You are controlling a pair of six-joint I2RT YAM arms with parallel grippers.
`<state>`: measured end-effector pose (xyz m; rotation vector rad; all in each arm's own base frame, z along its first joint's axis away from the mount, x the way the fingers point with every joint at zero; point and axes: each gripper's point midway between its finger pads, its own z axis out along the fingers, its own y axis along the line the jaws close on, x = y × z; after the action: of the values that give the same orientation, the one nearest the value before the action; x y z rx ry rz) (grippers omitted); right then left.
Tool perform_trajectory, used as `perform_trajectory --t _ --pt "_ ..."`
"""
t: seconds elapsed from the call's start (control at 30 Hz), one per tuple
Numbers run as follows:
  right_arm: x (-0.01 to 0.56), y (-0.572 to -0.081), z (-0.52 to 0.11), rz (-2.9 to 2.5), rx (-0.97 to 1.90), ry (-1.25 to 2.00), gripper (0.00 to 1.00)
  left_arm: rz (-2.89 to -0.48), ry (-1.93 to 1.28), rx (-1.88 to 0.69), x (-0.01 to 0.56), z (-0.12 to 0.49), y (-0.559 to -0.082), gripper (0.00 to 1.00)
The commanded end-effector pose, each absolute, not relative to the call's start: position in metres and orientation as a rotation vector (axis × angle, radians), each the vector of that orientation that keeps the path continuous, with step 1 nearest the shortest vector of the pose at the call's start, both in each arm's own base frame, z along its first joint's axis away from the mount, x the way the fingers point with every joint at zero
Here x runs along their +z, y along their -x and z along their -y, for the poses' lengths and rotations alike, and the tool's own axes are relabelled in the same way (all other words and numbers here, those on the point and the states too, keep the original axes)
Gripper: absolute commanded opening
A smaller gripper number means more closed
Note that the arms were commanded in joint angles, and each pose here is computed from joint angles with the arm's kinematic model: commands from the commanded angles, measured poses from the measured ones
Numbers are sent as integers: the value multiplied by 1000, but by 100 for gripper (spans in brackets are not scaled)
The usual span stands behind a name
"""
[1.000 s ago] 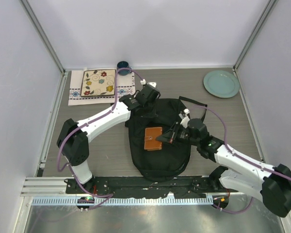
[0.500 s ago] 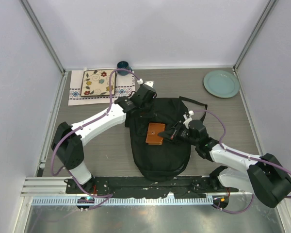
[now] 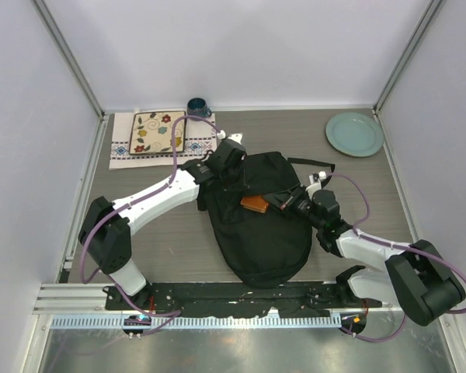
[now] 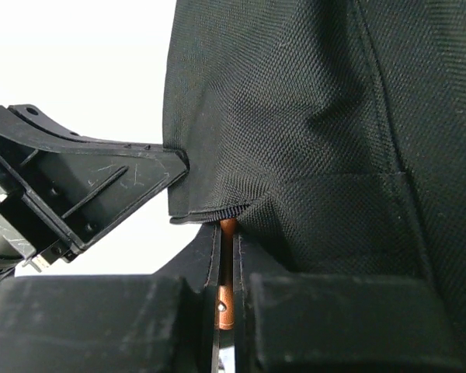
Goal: Pack the student bag
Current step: Place the personal item in the student bag.
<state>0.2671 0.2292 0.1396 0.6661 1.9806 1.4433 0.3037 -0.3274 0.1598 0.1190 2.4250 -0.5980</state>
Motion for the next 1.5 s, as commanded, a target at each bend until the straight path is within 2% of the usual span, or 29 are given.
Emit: perform_trajectory --t 0.0,0.13,0.27,0.53,0.63,0.73,0.83,0.93,1.13,1.47 --pt "182 -295 -222 -1679 1411 -669 0 -2366 -126 -743 190 345 -305 0" --pt "198 -306 -240 -1593 1336 -629 1 -2384 -138 -748 188 347 -303 0" --pt "190 -320 -248 -1534 1332 -696 1 -2383 -169 -771 192 348 -299 0" --pt "148 -332 -281 -1631 1217 -663 1 -2409 -245 -758 189 349 -296 0" --pt "119 -325 -272 -1757 1097 -663 11 -2413 -237 -750 186 347 -297 0" --pt "113 -314 -262 -1816 1027 -618 21 -2407 -205 -754 182 345 -298 0" --pt "124 -310 -247 -1784 1013 -656 15 -2404 -187 -755 178 343 -299 0" --pt "143 -309 -243 -1709 1105 -704 1 -2414 -163 -725 174 338 -301 0" --pt "164 -318 -234 -1535 1218 -863 1 -2420 -154 -715 177 333 -303 0" --pt "171 -358 -283 -1488 1300 -746 2 -2441 -280 -823 189 335 -289 0"
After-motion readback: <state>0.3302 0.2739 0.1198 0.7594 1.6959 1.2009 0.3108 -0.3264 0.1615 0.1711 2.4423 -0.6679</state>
